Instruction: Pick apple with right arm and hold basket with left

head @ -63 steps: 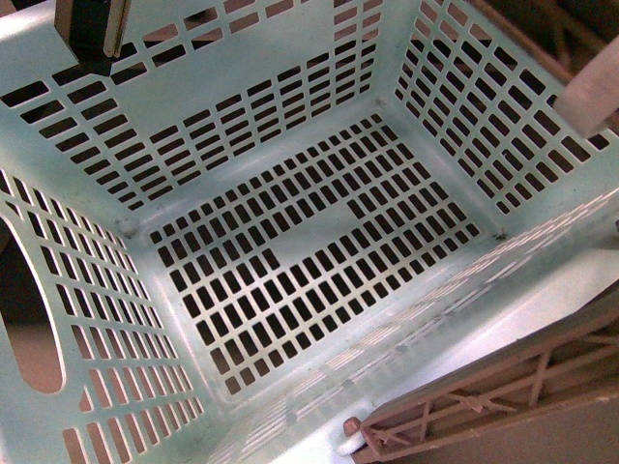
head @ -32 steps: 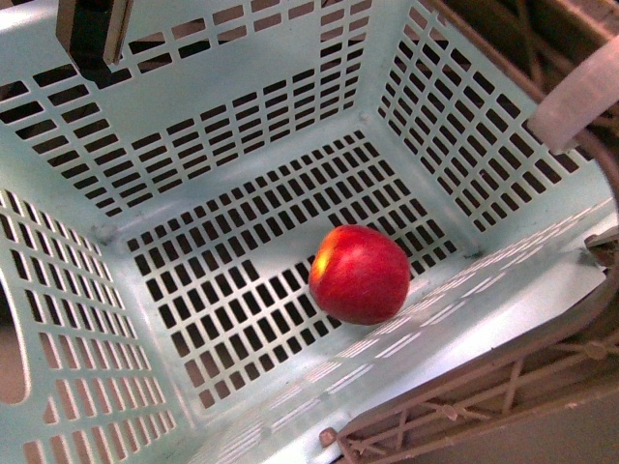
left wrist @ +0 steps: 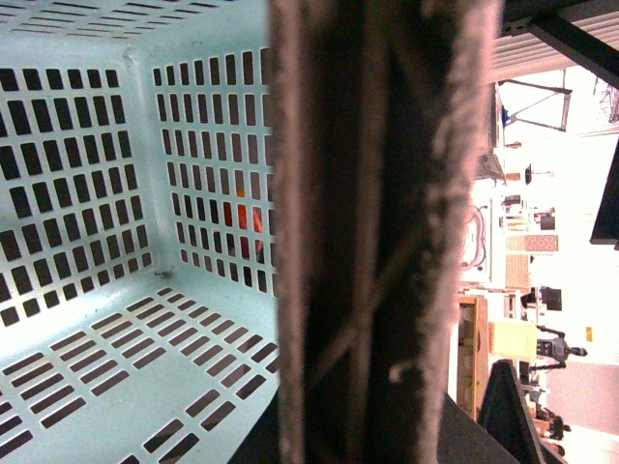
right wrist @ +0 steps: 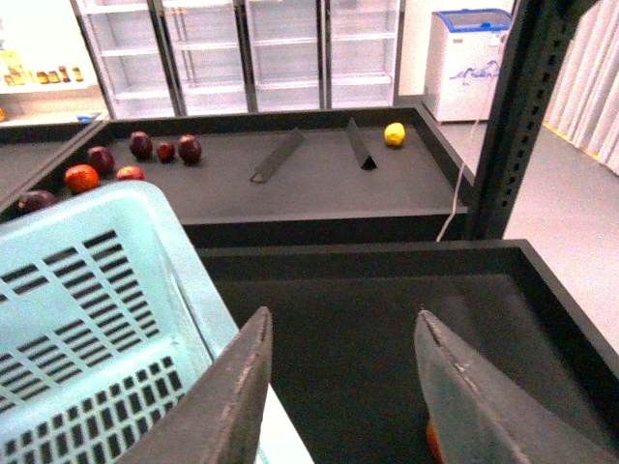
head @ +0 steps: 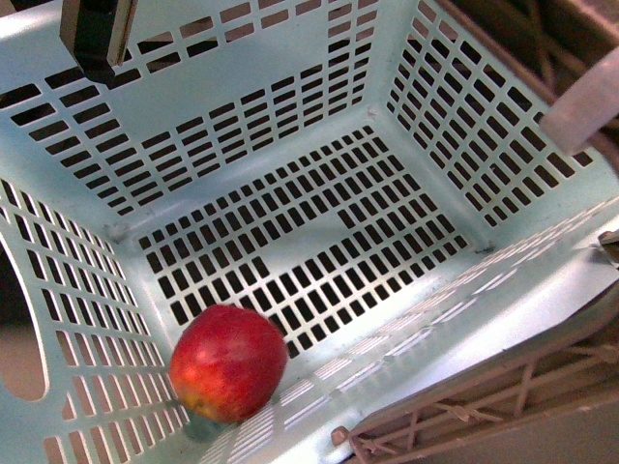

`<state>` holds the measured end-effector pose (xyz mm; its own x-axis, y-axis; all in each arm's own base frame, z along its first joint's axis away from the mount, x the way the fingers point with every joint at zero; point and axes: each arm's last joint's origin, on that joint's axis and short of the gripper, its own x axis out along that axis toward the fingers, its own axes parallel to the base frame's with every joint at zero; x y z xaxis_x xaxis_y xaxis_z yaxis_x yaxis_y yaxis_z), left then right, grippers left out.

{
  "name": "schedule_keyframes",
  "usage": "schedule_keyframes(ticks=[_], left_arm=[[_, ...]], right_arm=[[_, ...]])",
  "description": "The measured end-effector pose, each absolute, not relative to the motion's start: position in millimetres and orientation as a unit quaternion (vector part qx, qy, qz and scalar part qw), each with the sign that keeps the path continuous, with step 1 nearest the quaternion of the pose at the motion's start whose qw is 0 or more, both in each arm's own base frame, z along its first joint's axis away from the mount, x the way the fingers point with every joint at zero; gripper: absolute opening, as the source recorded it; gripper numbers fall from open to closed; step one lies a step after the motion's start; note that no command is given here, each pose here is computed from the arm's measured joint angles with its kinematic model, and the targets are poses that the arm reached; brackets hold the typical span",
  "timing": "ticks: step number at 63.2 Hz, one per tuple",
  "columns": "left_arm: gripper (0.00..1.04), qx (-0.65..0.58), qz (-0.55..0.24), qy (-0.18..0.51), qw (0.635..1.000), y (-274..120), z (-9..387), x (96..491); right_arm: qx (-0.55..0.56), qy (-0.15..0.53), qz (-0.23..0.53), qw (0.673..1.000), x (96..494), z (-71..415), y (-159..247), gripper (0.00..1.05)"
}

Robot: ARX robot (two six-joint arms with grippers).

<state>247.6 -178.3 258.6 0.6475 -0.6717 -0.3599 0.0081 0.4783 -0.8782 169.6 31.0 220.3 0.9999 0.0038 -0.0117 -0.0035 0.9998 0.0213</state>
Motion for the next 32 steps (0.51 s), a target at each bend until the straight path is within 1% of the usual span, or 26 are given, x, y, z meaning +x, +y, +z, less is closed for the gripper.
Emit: schedule_keyframes(ticks=[12, 26, 32], left_arm=[[0.06, -0.463, -0.219, 0.36, 0.78, -178.3, 258.6, 247.5], [0.06, -0.463, -0.22, 0.361, 0.779, -178.5, 258.6, 247.3], [0.06, -0.463, -0.22, 0.361, 0.779, -178.5, 258.6, 247.3]], right_arm=[[0.004, 0.003, 0.004, 1.0, 155.8, 205.3, 20.7, 0.02], [0.002, 0.004, 0.001, 1.0, 143.1, 191.7, 12.5, 0.02], [0.002, 0.005, 0.015, 1.0, 138.0, 186.7, 5.7, 0.02]])
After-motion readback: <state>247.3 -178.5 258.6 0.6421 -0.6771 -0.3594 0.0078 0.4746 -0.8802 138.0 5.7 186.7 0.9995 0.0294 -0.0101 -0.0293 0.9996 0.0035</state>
